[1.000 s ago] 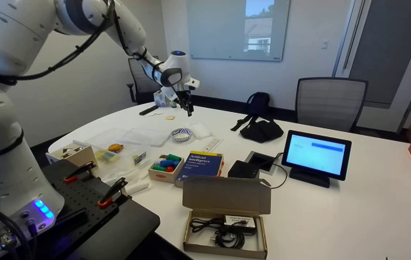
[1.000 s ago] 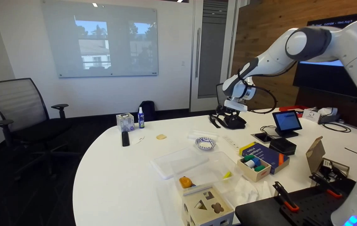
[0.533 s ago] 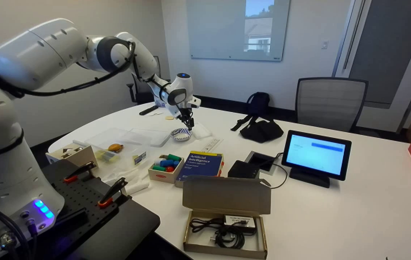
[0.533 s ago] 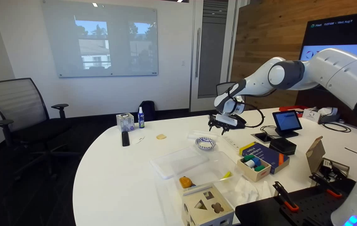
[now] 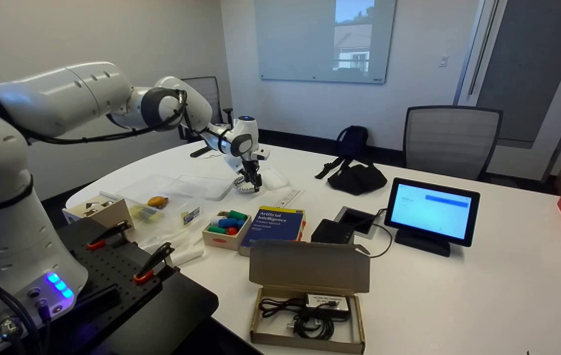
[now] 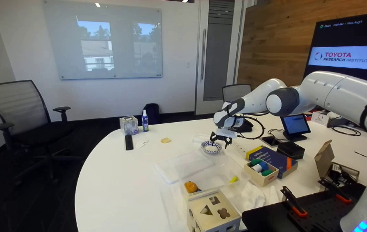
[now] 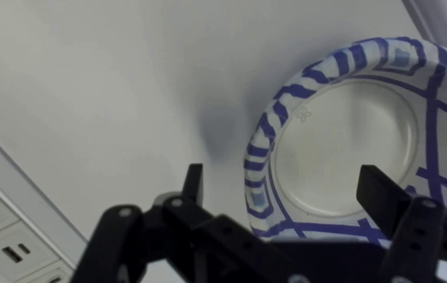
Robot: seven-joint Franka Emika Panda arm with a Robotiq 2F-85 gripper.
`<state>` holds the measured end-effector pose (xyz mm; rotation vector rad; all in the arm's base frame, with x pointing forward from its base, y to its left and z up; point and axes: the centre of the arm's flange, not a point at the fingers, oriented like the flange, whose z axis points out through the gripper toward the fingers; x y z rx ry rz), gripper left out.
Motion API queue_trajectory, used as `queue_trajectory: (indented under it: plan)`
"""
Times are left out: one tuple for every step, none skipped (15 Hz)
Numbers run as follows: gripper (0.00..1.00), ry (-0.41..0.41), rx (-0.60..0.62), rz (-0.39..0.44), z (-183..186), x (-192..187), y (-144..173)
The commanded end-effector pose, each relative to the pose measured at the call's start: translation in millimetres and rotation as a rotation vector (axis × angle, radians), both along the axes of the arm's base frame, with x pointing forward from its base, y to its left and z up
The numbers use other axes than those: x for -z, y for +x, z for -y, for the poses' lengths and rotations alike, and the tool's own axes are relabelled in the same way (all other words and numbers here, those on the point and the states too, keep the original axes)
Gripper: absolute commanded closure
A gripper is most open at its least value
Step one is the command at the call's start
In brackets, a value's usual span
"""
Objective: Move the bowl on the table
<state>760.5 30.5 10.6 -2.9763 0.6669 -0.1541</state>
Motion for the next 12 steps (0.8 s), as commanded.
queue_trajectory:
  plan:
    - [0.00, -0.084, 0.032, -0.062, -4.4, 23.8, 24.9]
    - [0.00, -0.100, 0.035, -0.086, -4.3, 27.5, 22.1]
    - [0.00, -0.118, 0.036, -0.117, -3.6, 30.1, 18.3]
    - [0.00, -0.126, 0.040, -0.163, -2.5, 29.2, 14.5]
    - [0.00, -0.144, 0.039, -0.203, -0.8, 26.8, 10.2]
    - [0.00, -0.141, 0.030, -0.241, 0.9, 20.9, 5.3]
    - [0.00, -0.145, 0.028, -0.273, 2.4, 15.2, 1.6]
    - [0.00, -0.151, 0.024, -0.296, 4.7, 8.3, -5.4]
    - [0.00, -0.156, 0.021, -0.313, 6.2, 3.8, -10.3]
    - [0.00, -0.159, 0.017, -0.332, 9.0, -1.2, -17.7]
    - [0.00, -0.157, 0.012, -0.350, 12.2, -4.2, -24.3]
    - [0.00, -0.156, 0.007, -0.366, 14.8, -5.4, -30.4]
